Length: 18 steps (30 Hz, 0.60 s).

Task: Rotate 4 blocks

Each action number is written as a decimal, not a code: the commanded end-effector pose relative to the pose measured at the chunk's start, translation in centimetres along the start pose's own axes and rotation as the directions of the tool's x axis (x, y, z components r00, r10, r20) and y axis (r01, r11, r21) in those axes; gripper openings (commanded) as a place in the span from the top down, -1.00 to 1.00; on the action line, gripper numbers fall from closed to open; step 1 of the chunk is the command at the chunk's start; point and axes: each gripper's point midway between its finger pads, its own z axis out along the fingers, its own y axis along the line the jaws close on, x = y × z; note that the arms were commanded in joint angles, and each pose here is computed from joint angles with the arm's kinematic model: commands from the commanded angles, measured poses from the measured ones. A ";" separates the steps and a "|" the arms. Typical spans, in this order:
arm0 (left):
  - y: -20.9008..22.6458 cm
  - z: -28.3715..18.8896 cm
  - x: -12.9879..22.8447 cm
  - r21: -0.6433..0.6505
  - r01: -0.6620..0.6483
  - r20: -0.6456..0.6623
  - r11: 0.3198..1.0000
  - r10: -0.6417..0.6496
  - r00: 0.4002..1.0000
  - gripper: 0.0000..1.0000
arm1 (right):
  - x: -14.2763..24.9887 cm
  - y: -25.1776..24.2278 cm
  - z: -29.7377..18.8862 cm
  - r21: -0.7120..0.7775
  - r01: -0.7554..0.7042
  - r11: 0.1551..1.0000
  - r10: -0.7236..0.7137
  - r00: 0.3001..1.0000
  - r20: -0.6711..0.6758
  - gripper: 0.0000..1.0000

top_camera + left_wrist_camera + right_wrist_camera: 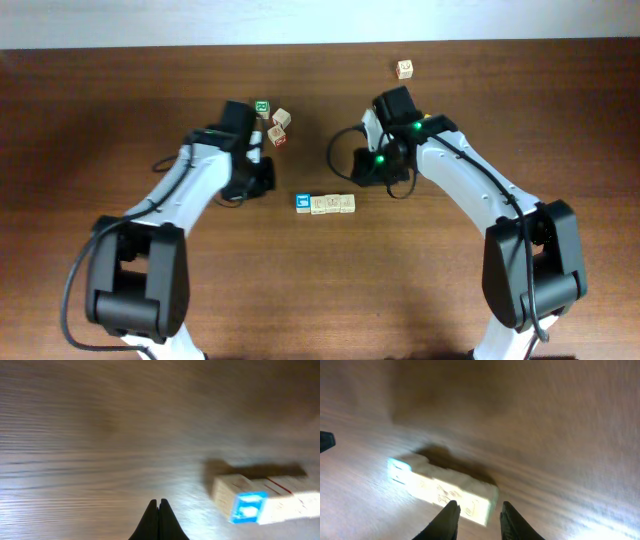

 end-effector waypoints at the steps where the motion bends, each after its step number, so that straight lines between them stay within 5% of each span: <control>1: 2.8 0.1 -0.5 -0.023 0.029 -0.007 0.999 -0.029 1.000 1.00 | -1.5 1.8 0.5 0.065 0.053 0.996 -0.058 0.996 0.070 0.42; 9: 5.7 -0.4 -3.4 -0.106 0.072 0.115 0.992 -0.060 0.992 1.00 | -2.4 6.0 5.1 0.157 0.110 0.981 -0.136 0.976 0.168 0.41; 18: 7.8 -0.8 -3.3 -0.118 0.124 0.105 0.985 -0.111 0.988 1.00 | -1.5 6.6 7.5 0.237 0.152 0.959 -0.192 0.968 0.159 0.41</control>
